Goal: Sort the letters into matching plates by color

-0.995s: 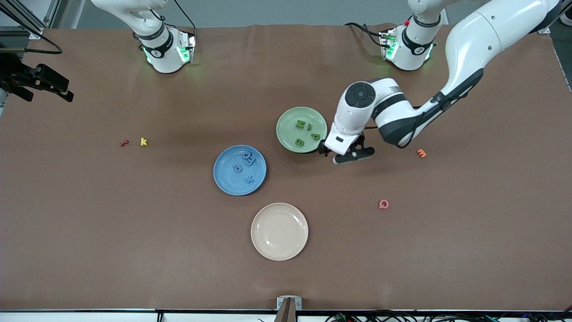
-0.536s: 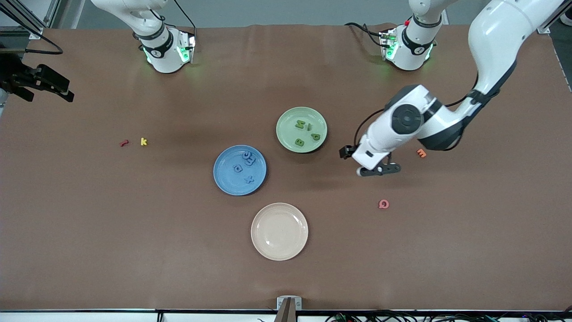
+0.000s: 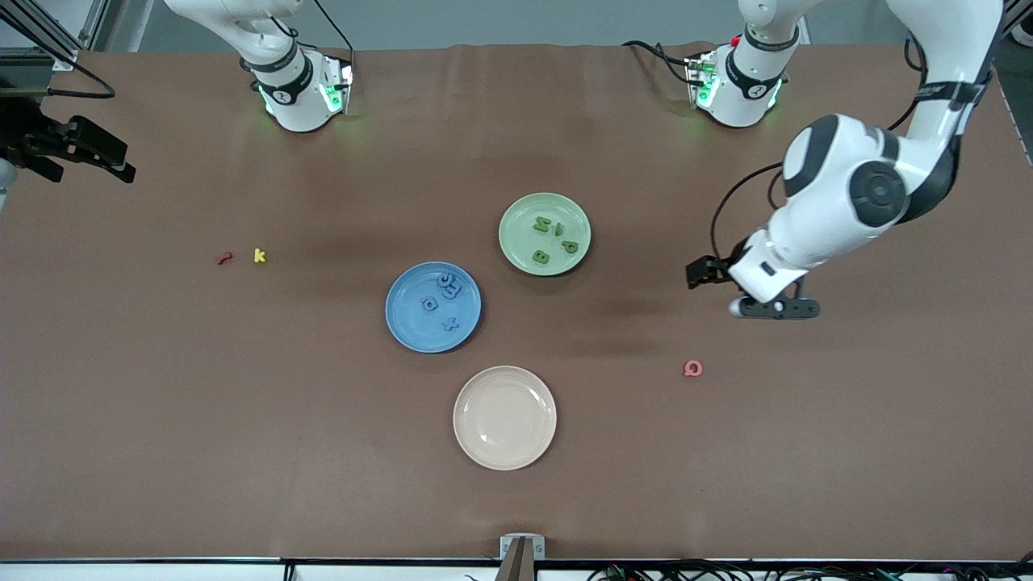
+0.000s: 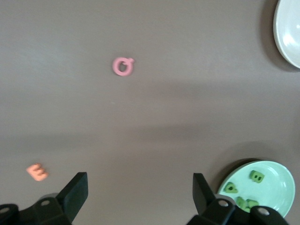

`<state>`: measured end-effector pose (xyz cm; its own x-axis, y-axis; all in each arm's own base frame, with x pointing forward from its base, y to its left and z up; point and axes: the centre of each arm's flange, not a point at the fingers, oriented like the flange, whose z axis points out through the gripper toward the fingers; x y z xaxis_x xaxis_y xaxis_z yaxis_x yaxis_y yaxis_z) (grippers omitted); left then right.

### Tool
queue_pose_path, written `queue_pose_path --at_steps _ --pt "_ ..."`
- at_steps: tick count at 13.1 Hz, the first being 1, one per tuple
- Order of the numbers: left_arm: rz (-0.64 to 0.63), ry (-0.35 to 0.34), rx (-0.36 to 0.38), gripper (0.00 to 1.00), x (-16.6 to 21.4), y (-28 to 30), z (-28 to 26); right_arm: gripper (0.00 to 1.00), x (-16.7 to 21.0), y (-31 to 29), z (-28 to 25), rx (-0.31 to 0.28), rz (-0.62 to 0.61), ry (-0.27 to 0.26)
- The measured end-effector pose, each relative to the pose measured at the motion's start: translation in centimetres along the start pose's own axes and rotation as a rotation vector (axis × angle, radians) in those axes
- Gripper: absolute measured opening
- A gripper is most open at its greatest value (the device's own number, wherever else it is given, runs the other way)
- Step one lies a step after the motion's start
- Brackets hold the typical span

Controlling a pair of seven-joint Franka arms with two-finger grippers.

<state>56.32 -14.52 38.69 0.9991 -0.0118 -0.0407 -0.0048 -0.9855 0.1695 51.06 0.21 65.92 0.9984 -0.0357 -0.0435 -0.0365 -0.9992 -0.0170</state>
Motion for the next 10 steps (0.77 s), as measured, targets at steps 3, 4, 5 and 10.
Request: queue_pose_path --at_steps 3,4,5,10 --pt "-0.012 0.054 0.032 0.99 0.4 -5.5 -3.6 1.0 0.0 0.1 0.0 -0.002 0.001 0.001" --pt "-0.023 0.081 0.045 0.99 0.5 -7.1 -5.2 1.0 0.0 0.1 0.0 -0.002 0.001 0.002" --pt "-0.038 0.096 0.059 0.99 0.4 -8.3 -7.0 1.0 0.0 0.1 0.0 -0.003 0.001 0.002" --pt "-0.057 0.095 0.09 1.0 0.0 -9.6 -18.3 1.0 0.0 0.1 0.0 -0.009 0.001 0.004"
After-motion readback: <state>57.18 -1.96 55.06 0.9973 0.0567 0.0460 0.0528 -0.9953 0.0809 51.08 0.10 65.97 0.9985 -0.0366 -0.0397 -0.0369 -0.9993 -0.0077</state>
